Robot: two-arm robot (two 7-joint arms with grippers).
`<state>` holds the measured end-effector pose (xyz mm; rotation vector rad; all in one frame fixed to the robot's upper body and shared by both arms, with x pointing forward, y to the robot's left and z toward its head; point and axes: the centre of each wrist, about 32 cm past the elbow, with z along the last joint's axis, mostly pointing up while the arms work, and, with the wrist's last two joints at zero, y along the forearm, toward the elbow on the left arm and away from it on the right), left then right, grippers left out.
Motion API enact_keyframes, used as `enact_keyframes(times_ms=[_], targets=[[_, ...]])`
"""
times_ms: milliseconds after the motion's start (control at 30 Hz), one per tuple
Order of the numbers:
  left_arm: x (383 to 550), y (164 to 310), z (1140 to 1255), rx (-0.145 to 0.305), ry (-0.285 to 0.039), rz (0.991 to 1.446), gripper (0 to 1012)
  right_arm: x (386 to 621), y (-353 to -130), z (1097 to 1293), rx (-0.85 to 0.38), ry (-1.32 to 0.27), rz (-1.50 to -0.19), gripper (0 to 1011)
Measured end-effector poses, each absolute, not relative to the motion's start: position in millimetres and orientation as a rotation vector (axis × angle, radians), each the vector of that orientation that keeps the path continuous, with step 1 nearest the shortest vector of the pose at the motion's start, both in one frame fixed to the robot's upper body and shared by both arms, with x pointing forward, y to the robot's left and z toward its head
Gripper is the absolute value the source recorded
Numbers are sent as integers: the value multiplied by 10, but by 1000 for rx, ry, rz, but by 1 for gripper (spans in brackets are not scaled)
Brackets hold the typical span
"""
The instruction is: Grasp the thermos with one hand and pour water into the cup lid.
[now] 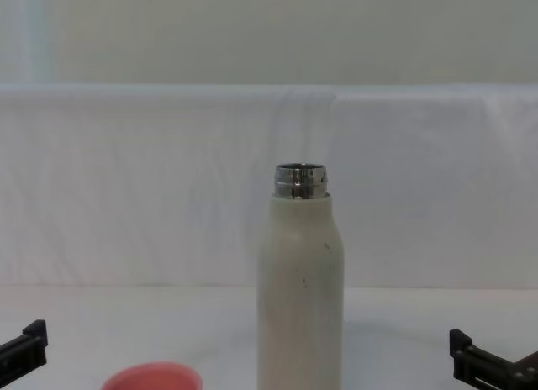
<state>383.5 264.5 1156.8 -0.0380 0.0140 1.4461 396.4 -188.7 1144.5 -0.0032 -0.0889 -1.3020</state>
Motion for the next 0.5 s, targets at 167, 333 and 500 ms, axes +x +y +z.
enact_keyframes(times_ms=[167, 333, 500], targets=[[3835, 2645, 11568, -38, 14, 1446, 1001, 3964, -1887, 11445, -3, -89, -1302, 1000], [3835, 2645, 11568, -38, 14, 1446, 1001, 3964, -1887, 11445, -3, -89, -1302, 1000], [3835, 2645, 11568, -38, 14, 1446, 1001, 3964, -1887, 11445, -3, -89, -1302, 1000]])
